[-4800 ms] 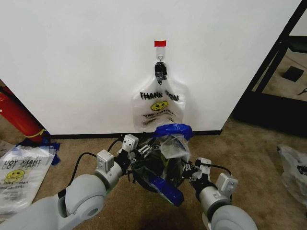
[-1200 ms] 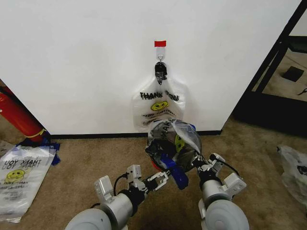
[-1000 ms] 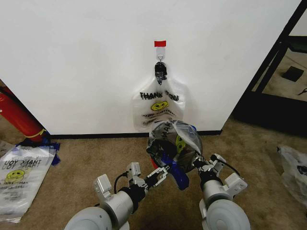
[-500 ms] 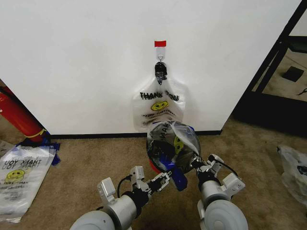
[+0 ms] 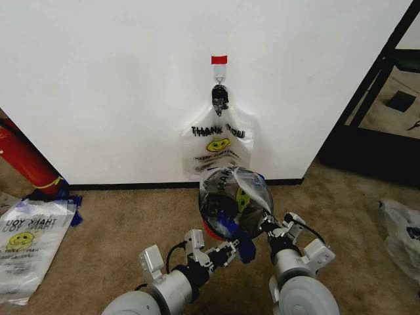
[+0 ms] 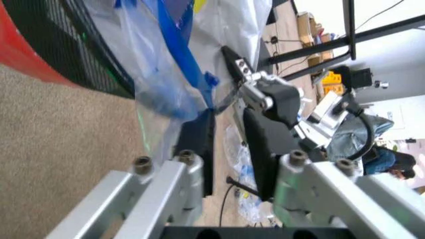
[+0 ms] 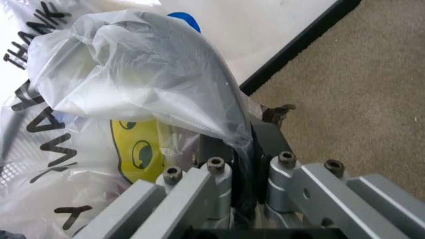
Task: Pick up the garbage bag from the wall and place it over the trash bin.
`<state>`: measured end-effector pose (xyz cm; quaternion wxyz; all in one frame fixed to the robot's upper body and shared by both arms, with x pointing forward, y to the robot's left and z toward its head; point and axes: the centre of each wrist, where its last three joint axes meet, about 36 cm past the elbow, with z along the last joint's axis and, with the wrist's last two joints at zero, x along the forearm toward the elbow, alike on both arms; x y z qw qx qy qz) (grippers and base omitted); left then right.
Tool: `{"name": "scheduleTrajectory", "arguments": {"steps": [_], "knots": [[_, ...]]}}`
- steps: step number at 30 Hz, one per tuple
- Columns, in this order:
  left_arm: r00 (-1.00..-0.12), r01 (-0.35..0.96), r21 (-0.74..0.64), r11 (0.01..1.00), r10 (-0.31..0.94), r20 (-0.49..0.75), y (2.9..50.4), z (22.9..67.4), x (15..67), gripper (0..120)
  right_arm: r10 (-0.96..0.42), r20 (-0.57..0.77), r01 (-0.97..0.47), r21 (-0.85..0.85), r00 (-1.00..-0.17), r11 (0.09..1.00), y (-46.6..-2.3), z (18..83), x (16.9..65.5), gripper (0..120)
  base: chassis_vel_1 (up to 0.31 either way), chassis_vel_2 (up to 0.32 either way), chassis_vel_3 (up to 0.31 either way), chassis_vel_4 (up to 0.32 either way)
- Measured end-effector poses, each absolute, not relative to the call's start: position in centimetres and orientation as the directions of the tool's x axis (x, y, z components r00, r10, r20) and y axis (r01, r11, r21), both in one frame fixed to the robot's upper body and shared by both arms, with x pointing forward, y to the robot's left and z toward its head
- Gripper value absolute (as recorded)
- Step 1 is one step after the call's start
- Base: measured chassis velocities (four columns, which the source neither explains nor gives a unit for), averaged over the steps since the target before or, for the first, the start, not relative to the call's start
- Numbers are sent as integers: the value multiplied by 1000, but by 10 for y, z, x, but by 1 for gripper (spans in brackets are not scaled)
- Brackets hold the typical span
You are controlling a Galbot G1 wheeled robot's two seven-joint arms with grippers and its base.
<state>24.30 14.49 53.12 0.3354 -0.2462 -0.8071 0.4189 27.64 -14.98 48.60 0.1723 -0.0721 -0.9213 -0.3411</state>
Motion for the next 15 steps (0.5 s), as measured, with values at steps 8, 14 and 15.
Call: {"name": "scheduleTrajectory", "arguments": {"steps": [8,14,15], "knots": [[-661,121,-837,534,673,334,146,529,241,0,13,364,249,607,-931,755,-149,487,275,2,0,0,0,0],[-663,129,-830,542,670,334,146,527,239,0,10,361,244,610,-932,754,-149,488,275,2,0,0,0,0],[-664,131,-829,544,669,334,146,527,239,0,10,361,244,609,-933,755,-149,488,275,2,0,0,0,0]]}}
